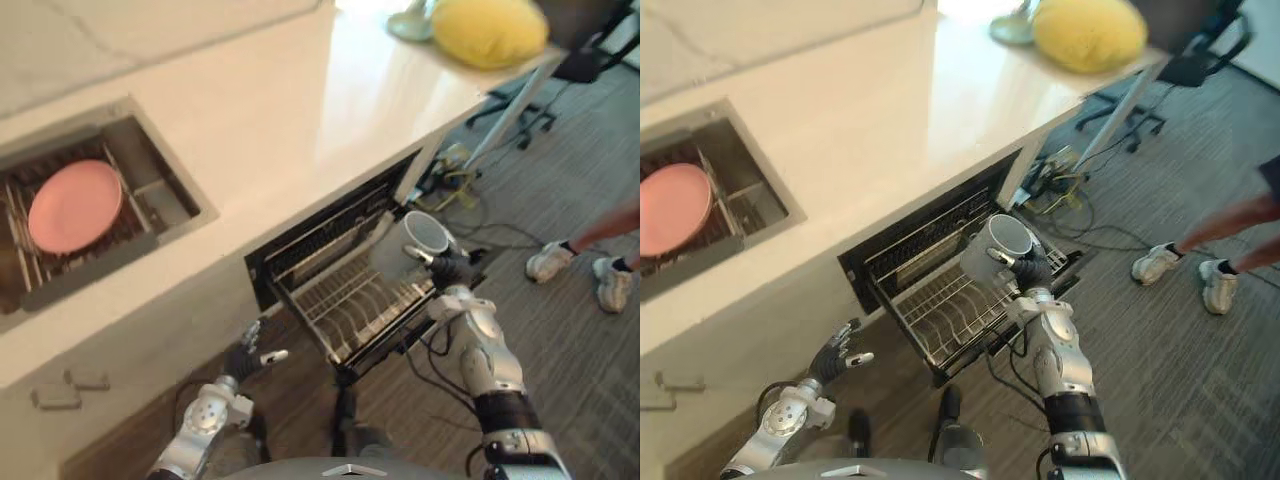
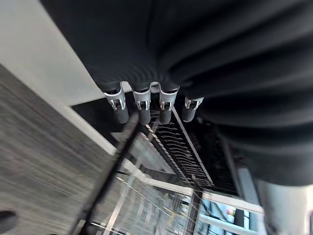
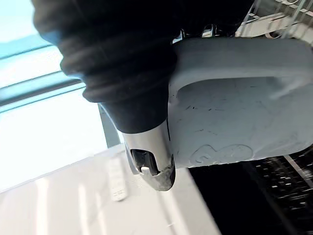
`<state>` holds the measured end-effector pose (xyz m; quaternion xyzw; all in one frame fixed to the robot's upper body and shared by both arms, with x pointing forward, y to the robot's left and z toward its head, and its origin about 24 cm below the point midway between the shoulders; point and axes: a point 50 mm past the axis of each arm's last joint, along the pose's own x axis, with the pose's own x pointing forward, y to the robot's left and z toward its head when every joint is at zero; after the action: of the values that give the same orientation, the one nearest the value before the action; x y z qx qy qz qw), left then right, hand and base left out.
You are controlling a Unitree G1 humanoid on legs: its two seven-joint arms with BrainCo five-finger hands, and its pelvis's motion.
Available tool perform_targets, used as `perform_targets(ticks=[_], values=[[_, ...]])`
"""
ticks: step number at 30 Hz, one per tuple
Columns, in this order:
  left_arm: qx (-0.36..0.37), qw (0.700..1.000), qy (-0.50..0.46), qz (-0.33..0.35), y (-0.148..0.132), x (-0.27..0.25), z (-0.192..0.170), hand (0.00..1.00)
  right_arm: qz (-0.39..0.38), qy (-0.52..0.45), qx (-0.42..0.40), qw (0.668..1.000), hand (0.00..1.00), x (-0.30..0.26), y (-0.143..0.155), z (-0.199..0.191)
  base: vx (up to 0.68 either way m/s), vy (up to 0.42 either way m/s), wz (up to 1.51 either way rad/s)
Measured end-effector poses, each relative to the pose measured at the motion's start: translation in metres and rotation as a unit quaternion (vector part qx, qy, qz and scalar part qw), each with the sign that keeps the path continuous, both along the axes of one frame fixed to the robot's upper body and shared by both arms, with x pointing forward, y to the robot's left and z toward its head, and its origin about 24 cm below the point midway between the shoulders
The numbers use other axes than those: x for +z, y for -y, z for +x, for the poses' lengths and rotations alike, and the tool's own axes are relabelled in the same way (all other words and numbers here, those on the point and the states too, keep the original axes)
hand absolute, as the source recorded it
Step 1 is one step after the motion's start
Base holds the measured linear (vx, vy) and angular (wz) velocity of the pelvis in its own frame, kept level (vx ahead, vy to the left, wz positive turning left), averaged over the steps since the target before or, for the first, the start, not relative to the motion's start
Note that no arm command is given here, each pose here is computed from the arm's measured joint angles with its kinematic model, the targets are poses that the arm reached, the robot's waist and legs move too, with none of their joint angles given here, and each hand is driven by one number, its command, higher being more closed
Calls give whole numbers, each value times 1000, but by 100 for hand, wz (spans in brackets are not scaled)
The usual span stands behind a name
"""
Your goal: Walk over to the sink, pick up the cup, carry it to the dishwasher, place the cup inside the dishwasher, then close the dishwasher door
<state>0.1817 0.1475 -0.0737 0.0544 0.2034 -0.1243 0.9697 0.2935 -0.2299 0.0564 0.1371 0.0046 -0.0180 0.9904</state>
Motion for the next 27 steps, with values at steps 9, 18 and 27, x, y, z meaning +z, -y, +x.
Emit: perform_targets(ticks=[9,18,27], values=[[49,998,-34,24,-27,-13,-4,0,-78,-49,24,995,100,14,6,50,12,14,34],[105,994,-21,3,-44,-8,9,0,-155,-93,43,983,100,52,28,87,-44,77,27],[102,993,-36,-46,-19,-13,8,0,-233,-155,55,958,100,69,36,98,-1,17,13]])
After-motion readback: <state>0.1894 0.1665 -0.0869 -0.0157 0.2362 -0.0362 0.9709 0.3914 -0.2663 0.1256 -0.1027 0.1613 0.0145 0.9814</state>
